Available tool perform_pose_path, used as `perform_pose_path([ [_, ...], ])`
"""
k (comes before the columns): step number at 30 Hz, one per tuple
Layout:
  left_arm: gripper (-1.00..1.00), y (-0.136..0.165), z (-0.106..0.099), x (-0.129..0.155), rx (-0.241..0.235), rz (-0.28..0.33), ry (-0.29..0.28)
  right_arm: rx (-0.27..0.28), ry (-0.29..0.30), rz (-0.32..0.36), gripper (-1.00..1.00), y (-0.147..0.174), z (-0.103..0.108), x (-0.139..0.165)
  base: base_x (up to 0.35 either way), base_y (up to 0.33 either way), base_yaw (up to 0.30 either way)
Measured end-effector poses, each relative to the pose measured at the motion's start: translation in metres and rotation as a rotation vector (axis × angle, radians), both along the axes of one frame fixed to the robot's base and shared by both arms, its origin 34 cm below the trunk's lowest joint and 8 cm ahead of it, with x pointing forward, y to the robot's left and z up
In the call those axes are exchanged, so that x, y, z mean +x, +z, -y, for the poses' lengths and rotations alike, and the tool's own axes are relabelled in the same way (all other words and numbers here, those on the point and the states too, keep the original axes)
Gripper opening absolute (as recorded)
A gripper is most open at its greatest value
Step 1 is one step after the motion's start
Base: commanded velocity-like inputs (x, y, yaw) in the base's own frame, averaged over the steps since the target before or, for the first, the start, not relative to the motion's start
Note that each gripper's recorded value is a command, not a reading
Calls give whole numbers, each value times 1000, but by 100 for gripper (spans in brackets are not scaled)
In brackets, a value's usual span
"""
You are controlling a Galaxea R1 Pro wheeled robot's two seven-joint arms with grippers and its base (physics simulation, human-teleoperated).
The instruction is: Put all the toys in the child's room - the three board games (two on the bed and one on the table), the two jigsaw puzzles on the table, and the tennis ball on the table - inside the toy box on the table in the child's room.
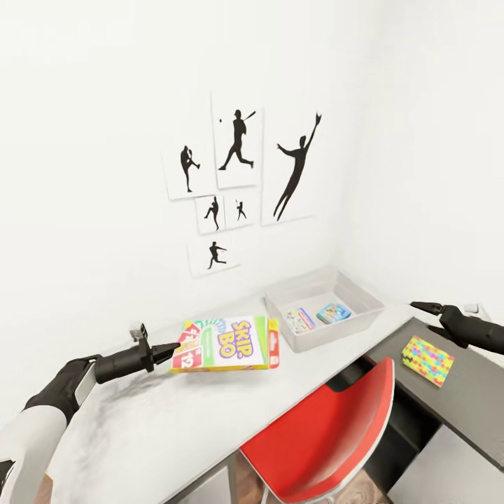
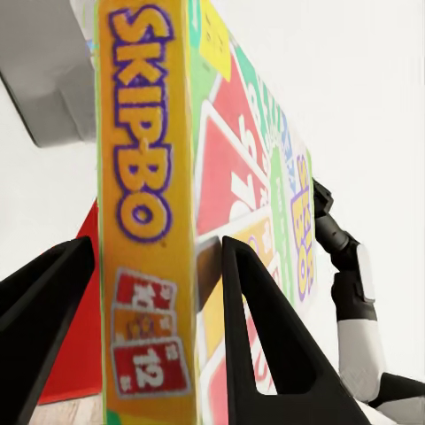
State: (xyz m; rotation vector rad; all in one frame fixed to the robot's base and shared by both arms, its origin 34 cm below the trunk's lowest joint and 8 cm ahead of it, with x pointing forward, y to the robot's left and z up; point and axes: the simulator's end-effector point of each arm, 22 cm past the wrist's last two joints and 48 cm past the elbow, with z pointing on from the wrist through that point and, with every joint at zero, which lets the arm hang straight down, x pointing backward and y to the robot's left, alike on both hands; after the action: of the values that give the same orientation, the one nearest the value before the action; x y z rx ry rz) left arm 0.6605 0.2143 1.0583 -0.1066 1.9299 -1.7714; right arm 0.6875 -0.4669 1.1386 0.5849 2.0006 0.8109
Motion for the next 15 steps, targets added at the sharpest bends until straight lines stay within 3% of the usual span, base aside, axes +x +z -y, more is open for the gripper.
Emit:
perform_pose_path([
  [5, -100, 7, 1, -2, -22, 14, -9, 1, -1, 2, 100, 1, 0, -1, 2, -94, -254],
  [15, -100, 13, 1, -3, -27, 24, -11, 1, 0, 10, 100, 6, 0, -2, 0, -276, -255],
])
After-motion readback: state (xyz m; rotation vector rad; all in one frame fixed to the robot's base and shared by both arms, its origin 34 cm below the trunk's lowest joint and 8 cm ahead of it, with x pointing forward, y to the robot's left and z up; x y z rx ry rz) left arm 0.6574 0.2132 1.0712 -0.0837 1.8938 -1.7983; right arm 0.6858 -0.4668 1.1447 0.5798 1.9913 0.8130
